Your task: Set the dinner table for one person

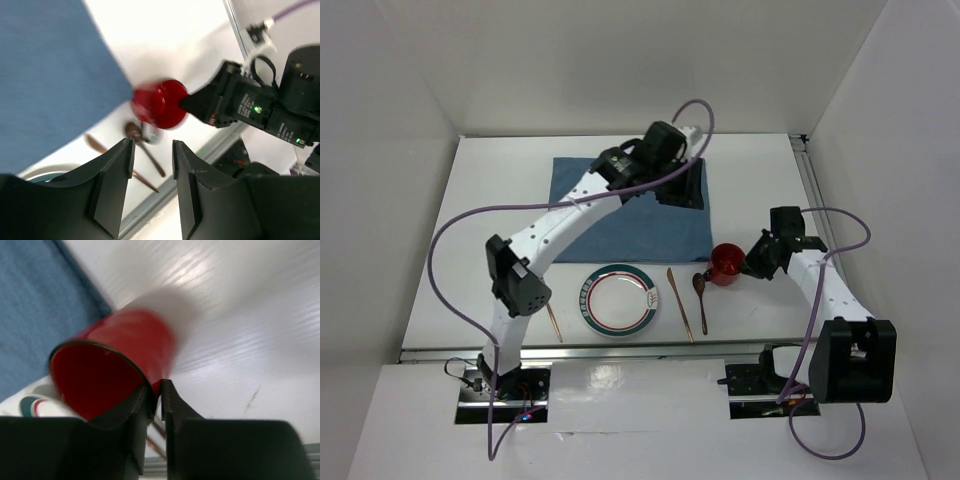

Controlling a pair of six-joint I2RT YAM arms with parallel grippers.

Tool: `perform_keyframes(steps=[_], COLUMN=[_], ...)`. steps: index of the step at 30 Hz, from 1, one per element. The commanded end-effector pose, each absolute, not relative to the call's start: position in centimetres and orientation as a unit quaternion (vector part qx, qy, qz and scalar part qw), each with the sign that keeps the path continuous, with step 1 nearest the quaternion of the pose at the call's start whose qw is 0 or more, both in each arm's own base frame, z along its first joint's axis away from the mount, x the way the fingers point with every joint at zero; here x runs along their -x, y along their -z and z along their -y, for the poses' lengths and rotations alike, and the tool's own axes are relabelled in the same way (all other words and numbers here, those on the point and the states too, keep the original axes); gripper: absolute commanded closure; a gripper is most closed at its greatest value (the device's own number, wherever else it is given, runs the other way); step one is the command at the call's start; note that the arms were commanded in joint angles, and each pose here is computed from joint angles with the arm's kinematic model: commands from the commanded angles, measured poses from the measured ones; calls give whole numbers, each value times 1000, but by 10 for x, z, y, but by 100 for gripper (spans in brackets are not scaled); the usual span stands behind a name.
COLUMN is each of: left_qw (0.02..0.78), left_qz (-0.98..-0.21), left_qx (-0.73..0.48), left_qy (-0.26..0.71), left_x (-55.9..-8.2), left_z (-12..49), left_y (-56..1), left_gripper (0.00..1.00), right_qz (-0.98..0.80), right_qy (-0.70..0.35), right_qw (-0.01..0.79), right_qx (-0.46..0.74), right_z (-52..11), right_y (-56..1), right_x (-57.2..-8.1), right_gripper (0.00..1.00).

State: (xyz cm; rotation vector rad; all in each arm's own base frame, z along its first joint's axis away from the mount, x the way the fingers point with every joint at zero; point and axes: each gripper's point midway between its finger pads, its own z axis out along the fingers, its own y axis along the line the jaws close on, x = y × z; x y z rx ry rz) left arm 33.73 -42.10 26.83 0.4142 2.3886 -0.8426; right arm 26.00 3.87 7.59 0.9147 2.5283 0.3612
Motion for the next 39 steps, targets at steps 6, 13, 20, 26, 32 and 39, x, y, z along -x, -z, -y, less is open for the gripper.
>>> perform_keyframes(steps=[6,13,20,26,32,39], left_qw=[367,389,380,361,323,262], left_qz=[-886,-902,-911,-920,-936,-957], left_qx=[-100,-35,-8,-2,-6,10], left_qy=[264,184,159,151,143,127], left_x=[-372,-382,-375,-369,-349,-310], left_z=[319,240,200,190,184,169], left_y=[-324,-305,-289,-269,-243,-200], left_gripper=[52,53,25,21,21,21], right_qz=[-897,-872,-877,-886,-889,-896], right_qy=[-91,-81,-125,-120,-113,-95], right_qw=[295,395,398,387,385,373], right_qx=[-316,-278,-240,-224,-219,-222], right_z=[-22,-25,-66,-97,-109,-115], right_y=[-111,-199,-210,-188,-165,-140], right_x=[-304,-397,-505,-574,-596,-598], right_gripper=[100,100,100,100,100,100])
